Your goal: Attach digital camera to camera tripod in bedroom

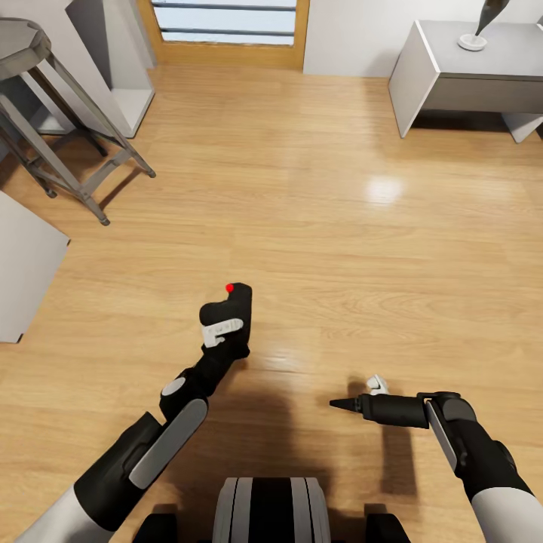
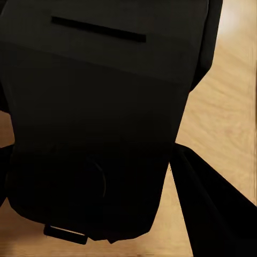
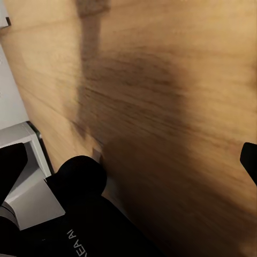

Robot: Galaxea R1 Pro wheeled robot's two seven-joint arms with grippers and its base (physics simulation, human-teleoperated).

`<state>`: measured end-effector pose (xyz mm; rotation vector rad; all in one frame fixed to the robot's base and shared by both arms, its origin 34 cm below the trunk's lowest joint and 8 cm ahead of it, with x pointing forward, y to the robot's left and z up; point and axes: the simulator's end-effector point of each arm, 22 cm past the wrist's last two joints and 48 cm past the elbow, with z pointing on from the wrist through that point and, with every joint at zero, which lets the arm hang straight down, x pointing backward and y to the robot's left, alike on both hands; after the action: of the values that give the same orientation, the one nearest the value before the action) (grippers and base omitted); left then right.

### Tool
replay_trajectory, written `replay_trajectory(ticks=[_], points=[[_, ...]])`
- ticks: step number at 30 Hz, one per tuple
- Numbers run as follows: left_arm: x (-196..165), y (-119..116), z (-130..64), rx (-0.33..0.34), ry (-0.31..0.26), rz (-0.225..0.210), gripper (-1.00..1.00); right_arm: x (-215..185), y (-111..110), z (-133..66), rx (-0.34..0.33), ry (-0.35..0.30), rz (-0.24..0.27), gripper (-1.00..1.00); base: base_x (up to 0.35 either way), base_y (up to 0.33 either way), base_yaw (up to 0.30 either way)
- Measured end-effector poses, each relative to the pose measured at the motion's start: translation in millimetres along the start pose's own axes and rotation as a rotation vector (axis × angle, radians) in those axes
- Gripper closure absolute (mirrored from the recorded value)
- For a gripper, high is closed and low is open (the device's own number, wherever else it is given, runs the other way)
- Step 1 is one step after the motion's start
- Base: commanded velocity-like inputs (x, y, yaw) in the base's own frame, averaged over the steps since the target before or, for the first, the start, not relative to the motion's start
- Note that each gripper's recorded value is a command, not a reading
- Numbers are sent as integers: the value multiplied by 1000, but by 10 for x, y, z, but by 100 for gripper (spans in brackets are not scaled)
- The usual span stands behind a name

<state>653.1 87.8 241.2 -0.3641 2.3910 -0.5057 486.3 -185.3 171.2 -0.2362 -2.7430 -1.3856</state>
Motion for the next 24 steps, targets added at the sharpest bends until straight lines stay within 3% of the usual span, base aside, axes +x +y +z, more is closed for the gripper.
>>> replay_trajectory(ticks=[3,10,24], points=[[41,-13,-2,4,17,-28,100,0,1,0,0,0,0,-100,0,0,0],[70,20,-6,-17,27,-44,100,-1,2,1,-1,0,0,-100,0,0,0],[67,-180,-128,0,23,-13,100,-77,142,-65,-6,-17,-27,-100,0,0,0]])
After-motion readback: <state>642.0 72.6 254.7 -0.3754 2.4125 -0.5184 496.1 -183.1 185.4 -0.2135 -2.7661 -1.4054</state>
